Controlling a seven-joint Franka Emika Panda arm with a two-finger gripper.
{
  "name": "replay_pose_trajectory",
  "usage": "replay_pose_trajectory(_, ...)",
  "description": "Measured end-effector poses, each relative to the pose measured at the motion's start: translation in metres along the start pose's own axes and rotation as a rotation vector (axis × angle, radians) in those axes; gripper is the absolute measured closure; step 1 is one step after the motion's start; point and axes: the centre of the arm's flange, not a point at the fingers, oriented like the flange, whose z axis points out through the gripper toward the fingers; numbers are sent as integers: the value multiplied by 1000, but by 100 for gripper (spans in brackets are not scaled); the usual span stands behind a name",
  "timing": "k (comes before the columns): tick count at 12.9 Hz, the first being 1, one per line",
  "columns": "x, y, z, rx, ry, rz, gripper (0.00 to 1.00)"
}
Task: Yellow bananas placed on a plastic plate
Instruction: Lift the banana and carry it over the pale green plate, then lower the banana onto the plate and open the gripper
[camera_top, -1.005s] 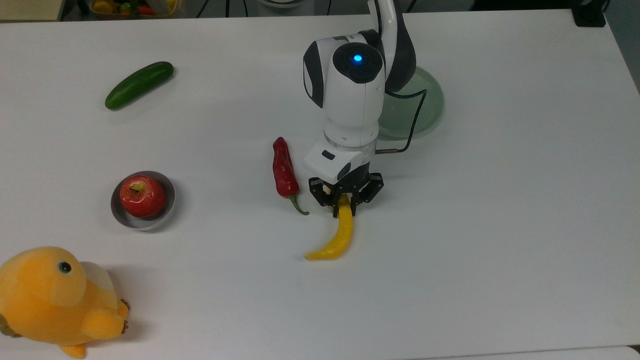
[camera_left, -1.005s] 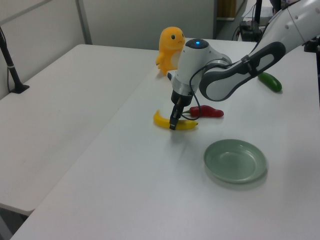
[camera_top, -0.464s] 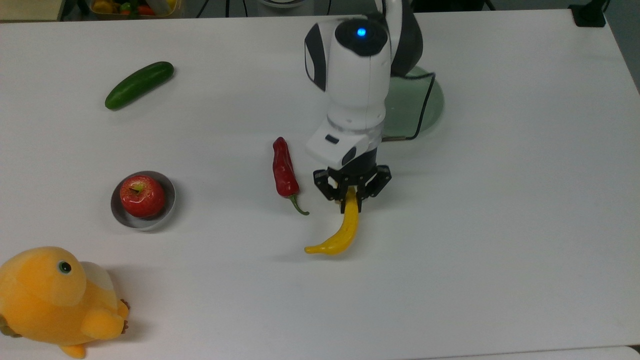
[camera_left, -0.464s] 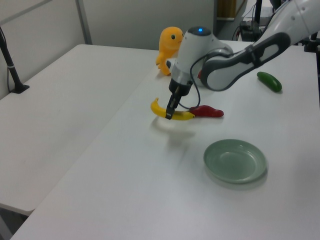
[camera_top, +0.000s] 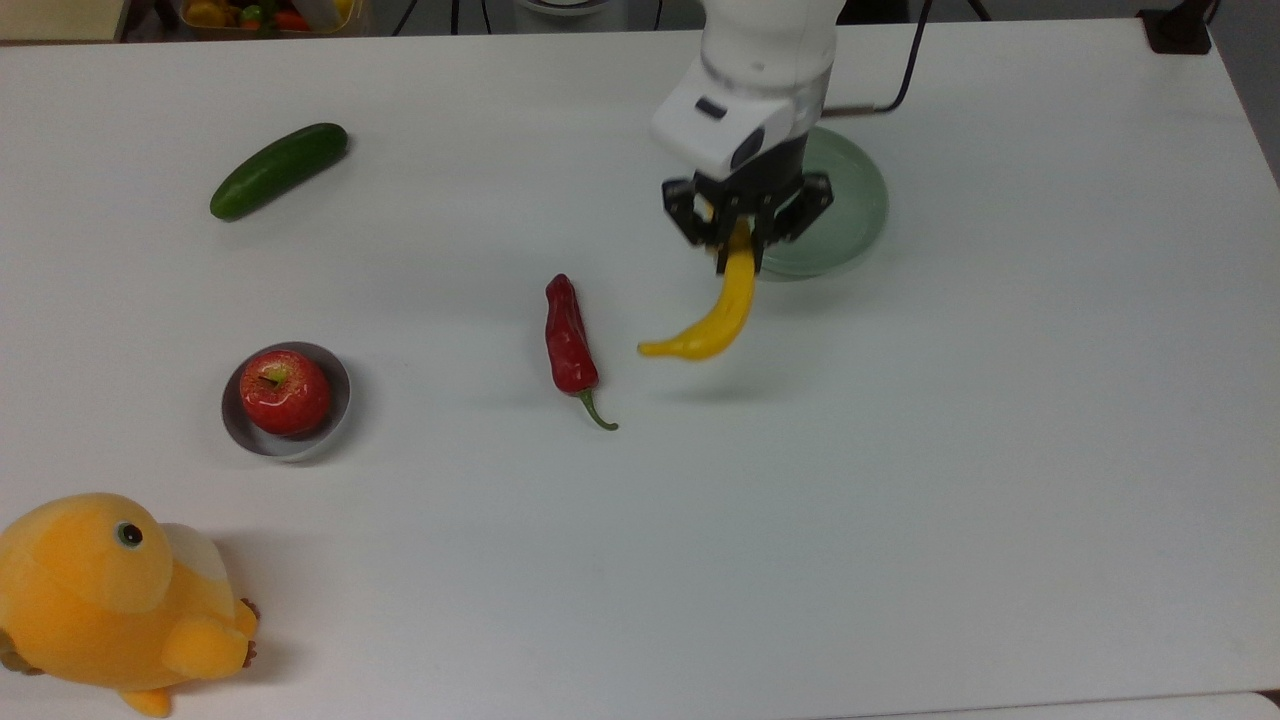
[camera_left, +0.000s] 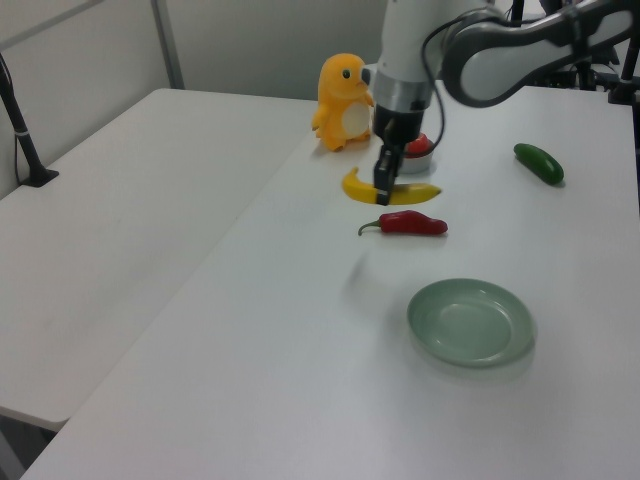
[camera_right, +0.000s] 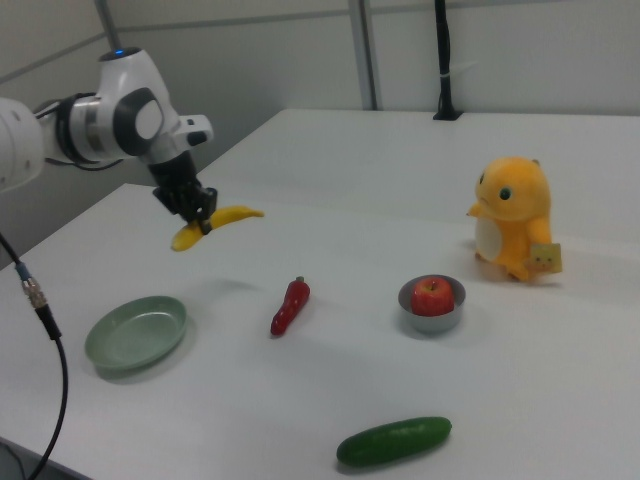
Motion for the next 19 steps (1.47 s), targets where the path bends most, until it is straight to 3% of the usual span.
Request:
replay_pose_trajectory(4, -68, -38, -4, -20, -117, -36, 73)
replay_pose_trajectory(9, -126, -78, 42, -52, -236, -78, 73)
replay_pose_trajectory(13, -141, -102, 80, -59, -304, -105, 73)
replay_pose_trajectory(18, -140, -115, 100, -33, -288, -116, 67)
replay_pose_trajectory(19, -140, -117, 99, -32, -286, -118, 52)
